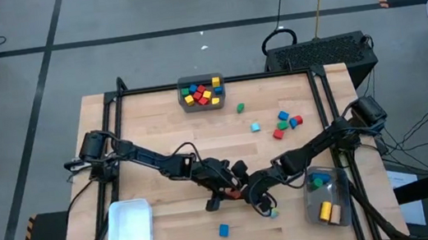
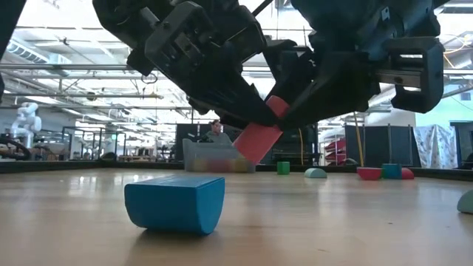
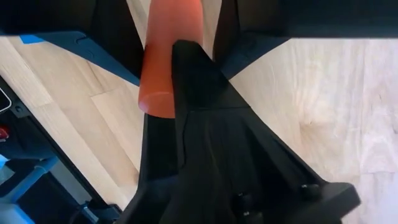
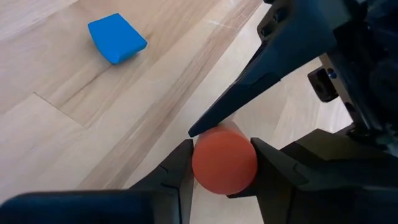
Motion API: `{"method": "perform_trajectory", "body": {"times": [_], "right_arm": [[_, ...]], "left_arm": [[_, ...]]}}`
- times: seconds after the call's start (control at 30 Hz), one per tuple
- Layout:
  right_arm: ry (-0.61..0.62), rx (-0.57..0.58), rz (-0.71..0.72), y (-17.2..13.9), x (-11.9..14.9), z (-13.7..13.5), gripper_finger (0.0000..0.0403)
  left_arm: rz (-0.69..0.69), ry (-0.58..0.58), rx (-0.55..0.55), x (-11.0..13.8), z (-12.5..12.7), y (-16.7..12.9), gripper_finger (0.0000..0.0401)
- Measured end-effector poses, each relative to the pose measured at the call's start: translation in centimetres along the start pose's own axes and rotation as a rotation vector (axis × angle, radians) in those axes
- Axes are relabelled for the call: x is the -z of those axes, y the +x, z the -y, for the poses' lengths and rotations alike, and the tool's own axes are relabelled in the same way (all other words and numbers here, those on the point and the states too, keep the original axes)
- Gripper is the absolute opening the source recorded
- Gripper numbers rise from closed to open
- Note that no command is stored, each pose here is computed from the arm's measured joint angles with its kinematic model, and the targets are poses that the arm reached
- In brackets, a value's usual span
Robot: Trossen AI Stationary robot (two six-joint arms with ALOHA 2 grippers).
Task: Sort blocks by size
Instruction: Put the orange cylindrical block into the bottom black bin
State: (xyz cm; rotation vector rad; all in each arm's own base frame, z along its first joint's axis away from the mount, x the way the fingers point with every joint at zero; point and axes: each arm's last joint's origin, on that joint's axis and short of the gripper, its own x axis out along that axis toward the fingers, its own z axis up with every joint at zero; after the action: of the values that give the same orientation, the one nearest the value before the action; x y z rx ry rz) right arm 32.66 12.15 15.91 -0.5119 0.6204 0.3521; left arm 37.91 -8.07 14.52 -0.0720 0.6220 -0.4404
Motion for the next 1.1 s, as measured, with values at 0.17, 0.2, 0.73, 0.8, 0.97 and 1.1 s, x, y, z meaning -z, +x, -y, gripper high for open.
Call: {"method": "perform_trajectory", "body": {"times": [0.17, 0.2, 0.73, 0.8, 0.97, 1.1], "right_arm": [[0.039, -0.009, -0.025, -0.9, -0.1, 0.1, 0.0112], [0.047, -0.01, -0.031, -1.3, -0.2, 0.2, 0.0112], [0.384, -0.093, -0.251, -11.2, -0.5, -1.0, 0.0112], [0.423, -0.103, -0.245, -12.6, -0.7, -1.4, 0.0112], [0.546, -0.129, -0.244, -16.2, -0.8, -2.1, 0.0112], [0.659, -0.141, -0.27, -18.5, -0.3, -2.7, 0.0118]], "left_arm": [[0.006, 0.002, -0.005, -0.2, 0.0, -0.1, 0.0184], [0.008, 0.002, -0.009, -0.2, 0.0, -0.1, 0.0185], [-0.006, -0.029, -0.102, 0.0, -0.2, -0.1, 0.0187], [-0.01, -0.03, -0.124, 0.0, -0.3, -0.1, 0.0187], [-0.02, -0.058, -0.199, 0.2, -0.5, -0.1, 0.0187], [-0.019, -0.058, -0.218, 0.2, -0.6, -0.1, 0.0187]]}}
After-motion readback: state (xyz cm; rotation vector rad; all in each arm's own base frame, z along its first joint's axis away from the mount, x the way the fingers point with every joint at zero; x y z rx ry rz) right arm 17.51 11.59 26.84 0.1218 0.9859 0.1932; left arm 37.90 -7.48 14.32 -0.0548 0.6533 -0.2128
